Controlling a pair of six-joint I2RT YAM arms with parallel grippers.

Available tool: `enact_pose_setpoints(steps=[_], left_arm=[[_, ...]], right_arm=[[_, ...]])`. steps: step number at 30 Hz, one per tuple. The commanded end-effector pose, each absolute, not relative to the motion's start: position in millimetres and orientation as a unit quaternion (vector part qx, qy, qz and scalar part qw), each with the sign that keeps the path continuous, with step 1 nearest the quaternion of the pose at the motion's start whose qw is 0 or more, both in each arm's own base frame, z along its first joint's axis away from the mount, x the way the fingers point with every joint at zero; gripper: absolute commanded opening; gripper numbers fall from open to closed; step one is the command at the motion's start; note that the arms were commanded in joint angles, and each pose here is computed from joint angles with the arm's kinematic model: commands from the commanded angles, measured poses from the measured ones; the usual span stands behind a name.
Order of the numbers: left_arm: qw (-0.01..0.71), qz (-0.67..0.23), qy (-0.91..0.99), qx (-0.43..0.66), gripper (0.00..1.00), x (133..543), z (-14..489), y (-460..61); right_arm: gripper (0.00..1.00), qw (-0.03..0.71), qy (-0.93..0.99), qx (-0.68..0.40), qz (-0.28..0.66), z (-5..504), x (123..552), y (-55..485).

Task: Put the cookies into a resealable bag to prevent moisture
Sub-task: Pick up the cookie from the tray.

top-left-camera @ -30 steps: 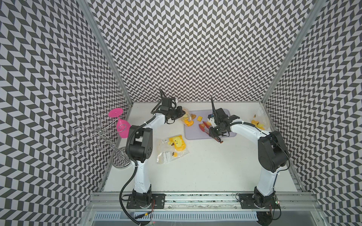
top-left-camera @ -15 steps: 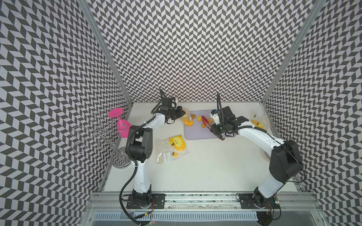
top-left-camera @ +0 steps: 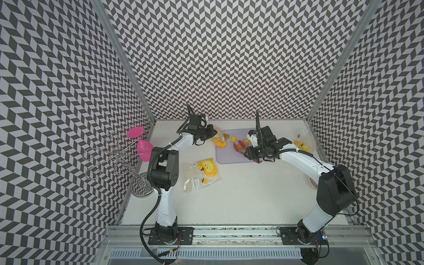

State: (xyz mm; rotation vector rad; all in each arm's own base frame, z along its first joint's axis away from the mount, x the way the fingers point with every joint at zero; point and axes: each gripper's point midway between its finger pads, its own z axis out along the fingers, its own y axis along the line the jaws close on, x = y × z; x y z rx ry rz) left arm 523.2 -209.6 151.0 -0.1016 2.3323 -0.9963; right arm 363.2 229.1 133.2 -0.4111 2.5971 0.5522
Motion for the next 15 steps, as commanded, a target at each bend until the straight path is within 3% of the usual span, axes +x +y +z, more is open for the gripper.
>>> enact_pose_setpoints(steps=[1,15], left_arm=[[0.311,-0.381,0.870,-0.029,0.00,525.7,159.0,-208.7],[0.311,-0.380,0.871,-0.029,0.00,525.9,158.7,-208.2]], right_arm=[[0.46,0.216,0.942,-0.120,0.228,135.6,356.3,235.3],[0.49,0.185,0.961,-0.074,0.192,119.3,354.6,222.7]])
